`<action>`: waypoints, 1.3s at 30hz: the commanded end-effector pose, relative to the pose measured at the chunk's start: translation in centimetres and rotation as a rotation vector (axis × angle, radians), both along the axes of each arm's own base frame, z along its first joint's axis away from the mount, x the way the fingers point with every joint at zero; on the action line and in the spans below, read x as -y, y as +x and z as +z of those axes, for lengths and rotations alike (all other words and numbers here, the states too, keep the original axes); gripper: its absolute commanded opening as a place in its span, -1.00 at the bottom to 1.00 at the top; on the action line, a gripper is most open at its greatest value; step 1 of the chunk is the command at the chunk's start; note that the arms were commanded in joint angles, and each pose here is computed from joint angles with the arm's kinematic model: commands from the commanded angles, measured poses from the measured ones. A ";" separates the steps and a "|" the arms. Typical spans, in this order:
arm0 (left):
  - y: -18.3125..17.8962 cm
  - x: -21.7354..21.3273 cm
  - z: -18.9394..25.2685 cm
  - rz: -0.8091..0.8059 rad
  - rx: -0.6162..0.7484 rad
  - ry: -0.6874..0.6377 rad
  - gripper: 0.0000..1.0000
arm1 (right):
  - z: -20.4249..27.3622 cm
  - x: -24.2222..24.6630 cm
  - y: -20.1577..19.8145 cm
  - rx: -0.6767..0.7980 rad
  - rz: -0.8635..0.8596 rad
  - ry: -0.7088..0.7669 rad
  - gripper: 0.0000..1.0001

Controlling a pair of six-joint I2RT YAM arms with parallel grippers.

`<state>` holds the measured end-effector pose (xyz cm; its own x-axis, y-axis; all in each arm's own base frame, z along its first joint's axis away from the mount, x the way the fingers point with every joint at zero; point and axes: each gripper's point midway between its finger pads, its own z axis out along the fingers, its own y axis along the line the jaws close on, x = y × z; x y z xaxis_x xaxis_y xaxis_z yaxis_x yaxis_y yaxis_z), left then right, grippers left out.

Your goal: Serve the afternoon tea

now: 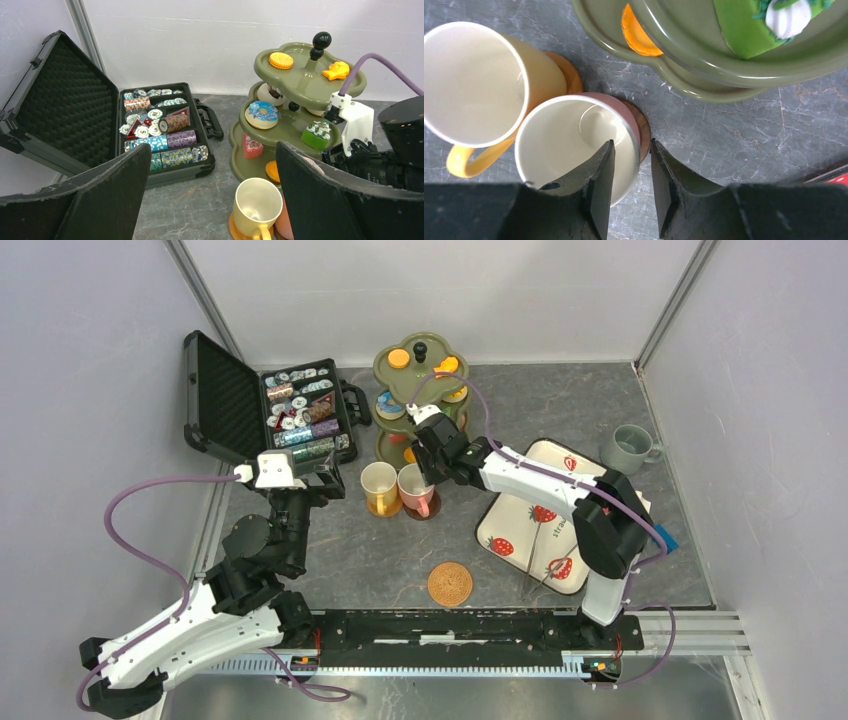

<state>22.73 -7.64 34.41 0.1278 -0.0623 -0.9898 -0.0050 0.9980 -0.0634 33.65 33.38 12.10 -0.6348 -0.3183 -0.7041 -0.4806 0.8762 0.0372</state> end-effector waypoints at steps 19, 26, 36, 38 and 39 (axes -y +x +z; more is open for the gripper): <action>-0.2 -0.4 0.8 -0.002 0.022 -0.011 1.00 | 1.9 0.7 0.8 -0.006 -0.222 0.085 -1.00; -0.2 -0.3 0.7 -0.009 0.021 -0.014 1.00 | 3.0 1.8 0.1 0.015 -0.261 0.109 -1.00; -0.1 -0.1 0.6 -0.011 0.017 -0.012 1.00 | 2.6 1.1 -0.9 0.025 -0.274 0.140 -1.00; 0.0 -0.1 0.5 -0.010 0.015 -0.008 1.00 | 2.9 1.0 -0.8 0.038 -0.296 0.148 -1.00; -0.1 0.0 0.6 -0.012 0.016 -0.008 1.00 | 3.0 1.0 -0.9 0.041 -0.307 0.148 -1.00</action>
